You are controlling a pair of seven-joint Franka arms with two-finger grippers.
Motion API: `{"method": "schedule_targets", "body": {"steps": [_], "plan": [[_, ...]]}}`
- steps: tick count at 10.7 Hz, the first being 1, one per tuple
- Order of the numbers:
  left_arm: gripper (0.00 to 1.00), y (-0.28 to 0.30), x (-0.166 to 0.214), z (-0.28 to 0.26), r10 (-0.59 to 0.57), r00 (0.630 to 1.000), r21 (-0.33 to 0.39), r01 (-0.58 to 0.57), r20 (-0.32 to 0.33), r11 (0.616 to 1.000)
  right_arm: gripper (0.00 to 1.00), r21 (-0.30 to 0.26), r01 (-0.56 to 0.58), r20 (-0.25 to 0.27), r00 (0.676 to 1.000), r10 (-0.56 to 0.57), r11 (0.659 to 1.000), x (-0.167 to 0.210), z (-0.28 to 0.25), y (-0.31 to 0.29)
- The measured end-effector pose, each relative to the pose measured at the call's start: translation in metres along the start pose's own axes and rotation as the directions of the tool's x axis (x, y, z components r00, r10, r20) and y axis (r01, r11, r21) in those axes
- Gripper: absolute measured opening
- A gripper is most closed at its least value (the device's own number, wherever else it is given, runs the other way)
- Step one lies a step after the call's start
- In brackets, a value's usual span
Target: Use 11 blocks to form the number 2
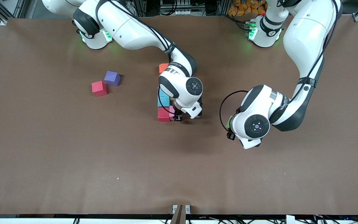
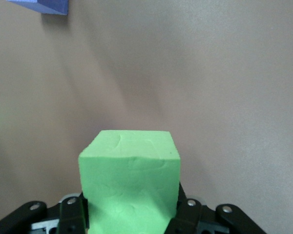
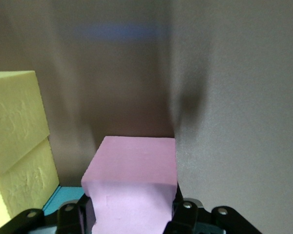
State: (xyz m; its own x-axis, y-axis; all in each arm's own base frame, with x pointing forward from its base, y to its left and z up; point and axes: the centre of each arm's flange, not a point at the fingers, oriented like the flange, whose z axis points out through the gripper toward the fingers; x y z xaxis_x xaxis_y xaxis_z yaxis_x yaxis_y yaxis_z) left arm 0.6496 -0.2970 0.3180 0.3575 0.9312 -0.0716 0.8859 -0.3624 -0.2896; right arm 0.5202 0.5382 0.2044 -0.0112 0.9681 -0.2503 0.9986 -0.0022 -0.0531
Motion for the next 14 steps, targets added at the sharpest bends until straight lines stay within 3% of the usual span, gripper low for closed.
{"method": "schedule_targets", "body": {"steps": [5,7,8,9,14], "plan": [[0.59,-0.002,-0.012,0.011,-0.058,0.998,0.023,0.058,-0.004,0.998,0.6,-0.007,0.006,0.013,1.0,-0.005,1.0,0.0,0.001,0.0],[0.59,-0.003,-0.012,0.014,-0.059,0.998,0.029,0.059,-0.005,0.998,0.79,-0.007,0.012,0.017,1.0,-0.012,1.0,0.003,0.003,-0.004],[0.59,-0.003,-0.011,0.014,-0.059,0.998,0.029,0.059,-0.005,0.998,0.95,-0.007,0.016,0.017,1.0,-0.016,1.0,0.006,0.003,-0.006],[0.59,-0.003,-0.011,0.014,-0.059,0.998,0.029,0.059,-0.005,0.998,1.0,-0.009,0.019,0.016,1.0,-0.019,1.0,0.007,0.002,-0.008],[0.59,-0.006,-0.018,0.032,-0.087,0.996,0.065,0.087,-0.008,0.994,1.0,-0.002,0.022,0.007,1.0,-0.022,1.0,0.011,-0.031,-0.018]]}}
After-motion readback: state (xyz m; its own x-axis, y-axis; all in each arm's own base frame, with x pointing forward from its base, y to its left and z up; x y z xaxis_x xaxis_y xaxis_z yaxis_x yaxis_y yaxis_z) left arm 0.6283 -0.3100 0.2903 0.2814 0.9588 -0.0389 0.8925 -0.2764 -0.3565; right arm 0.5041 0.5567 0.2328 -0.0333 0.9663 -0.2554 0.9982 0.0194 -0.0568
